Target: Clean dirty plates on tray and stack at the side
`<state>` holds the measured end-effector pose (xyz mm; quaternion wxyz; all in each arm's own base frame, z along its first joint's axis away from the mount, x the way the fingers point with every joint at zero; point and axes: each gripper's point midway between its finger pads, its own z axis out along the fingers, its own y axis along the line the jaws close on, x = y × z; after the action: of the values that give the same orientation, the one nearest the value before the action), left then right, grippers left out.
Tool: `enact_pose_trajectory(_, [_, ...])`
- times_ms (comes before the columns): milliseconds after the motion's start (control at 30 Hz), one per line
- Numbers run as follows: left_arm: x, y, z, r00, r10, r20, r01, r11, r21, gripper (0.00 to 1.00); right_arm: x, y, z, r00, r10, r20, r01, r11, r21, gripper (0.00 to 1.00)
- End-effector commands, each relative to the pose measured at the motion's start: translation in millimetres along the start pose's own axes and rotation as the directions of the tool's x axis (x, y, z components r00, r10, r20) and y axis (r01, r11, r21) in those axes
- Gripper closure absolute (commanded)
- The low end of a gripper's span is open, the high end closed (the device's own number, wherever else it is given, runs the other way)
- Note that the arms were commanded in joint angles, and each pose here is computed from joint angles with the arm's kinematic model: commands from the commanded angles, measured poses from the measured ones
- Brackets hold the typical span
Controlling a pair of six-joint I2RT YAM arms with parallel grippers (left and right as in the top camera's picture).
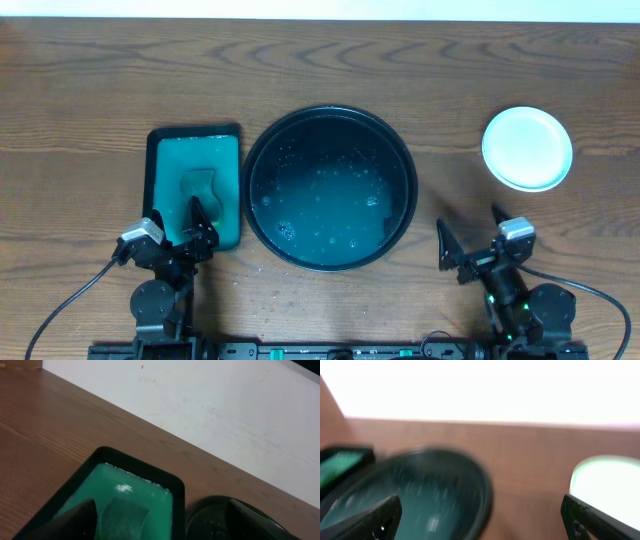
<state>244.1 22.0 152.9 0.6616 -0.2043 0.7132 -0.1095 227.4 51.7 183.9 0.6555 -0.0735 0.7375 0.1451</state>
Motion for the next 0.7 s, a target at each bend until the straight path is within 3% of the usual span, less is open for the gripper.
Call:
enact_pose_trajectory(0, [13,11,0,0.999,0.017,-0.040,-0.019,0.999,-0.041,0.18,-8,4,6,0.991,-0.086,0.105,0.089,0.996,-0.025,0.01])
enact_pose_trajectory(100, [13,11,0,0.999,0.017,-0.040,-0.019,0.999,-0.041,0.18,-13,7,8,0.965,-0.183,0.189,0.192,0.981,-0.030,0.01])
enact_pose_trajectory(333, [13,11,0,0.999,0.017,-0.040,-0.019,0.999,-0.041,0.18,-10,5,9,0.910,-0.375,0.176,0.379,0.925,0.013,0.01])
enact_pose_trajectory(500, [13,11,0,0.999,0.017,-0.040,-0.019,0.999,-0.041,0.18,20,-17,12,0.950,-0.309,0.030,0.307,0.949,0.070,0.01])
enact_pose_trajectory(667, [13,11,0,0.999,0.017,-0.040,-0.019,0.999,-0.041,0.18,18,-36,9,0.962,-0.274,0.013,0.267,0.947,0.176,0.01])
